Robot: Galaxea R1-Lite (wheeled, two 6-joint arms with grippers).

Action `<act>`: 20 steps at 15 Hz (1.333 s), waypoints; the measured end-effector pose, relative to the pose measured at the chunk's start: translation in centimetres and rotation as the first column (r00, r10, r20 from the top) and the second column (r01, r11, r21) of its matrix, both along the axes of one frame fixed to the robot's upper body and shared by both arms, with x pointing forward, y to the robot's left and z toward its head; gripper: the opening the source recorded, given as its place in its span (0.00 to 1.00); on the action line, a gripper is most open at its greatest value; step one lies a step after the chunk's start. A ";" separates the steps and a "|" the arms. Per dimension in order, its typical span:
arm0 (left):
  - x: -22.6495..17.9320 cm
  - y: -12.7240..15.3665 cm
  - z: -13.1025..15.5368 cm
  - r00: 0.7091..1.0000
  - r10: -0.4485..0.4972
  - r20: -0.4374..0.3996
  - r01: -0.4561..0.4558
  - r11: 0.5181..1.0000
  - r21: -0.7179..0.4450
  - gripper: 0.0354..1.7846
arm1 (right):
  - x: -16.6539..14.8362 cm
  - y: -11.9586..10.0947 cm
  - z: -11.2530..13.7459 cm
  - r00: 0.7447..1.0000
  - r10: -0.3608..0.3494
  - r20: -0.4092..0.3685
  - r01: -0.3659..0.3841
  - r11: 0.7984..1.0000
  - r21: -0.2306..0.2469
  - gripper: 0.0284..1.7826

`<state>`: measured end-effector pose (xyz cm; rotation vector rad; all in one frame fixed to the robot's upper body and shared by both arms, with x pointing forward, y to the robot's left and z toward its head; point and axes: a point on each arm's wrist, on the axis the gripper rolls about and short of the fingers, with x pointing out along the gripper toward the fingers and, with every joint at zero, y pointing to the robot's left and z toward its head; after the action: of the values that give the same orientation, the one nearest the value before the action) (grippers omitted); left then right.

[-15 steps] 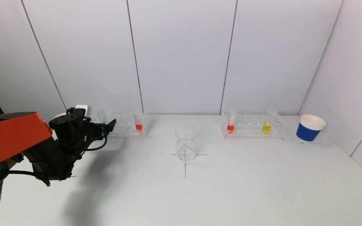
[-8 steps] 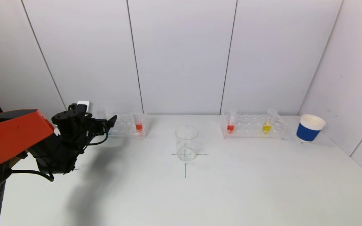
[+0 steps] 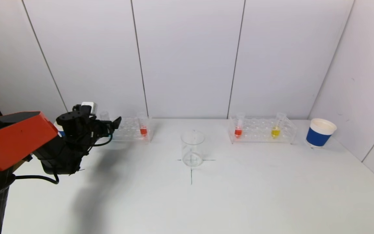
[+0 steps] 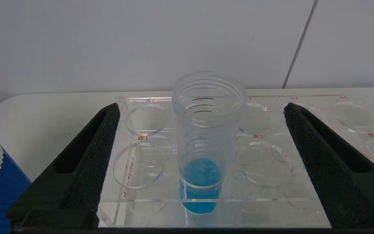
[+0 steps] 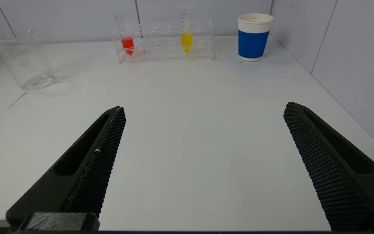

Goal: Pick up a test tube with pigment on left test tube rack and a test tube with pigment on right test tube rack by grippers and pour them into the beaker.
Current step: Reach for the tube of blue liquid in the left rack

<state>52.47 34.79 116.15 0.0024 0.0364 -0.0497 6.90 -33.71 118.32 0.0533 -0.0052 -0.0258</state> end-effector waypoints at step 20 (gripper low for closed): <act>0.6 -0.2 -0.7 0.995 0.003 0.103 -0.004 1.000 0.015 0.99 | 0.0 0.0 0.0 1.000 0.000 0.001 0.000 1.000 0.000 0.99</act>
<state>53.06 34.57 115.47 0.0200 -0.0662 -0.0456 6.90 -33.71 118.33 0.0533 -0.0060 -0.0262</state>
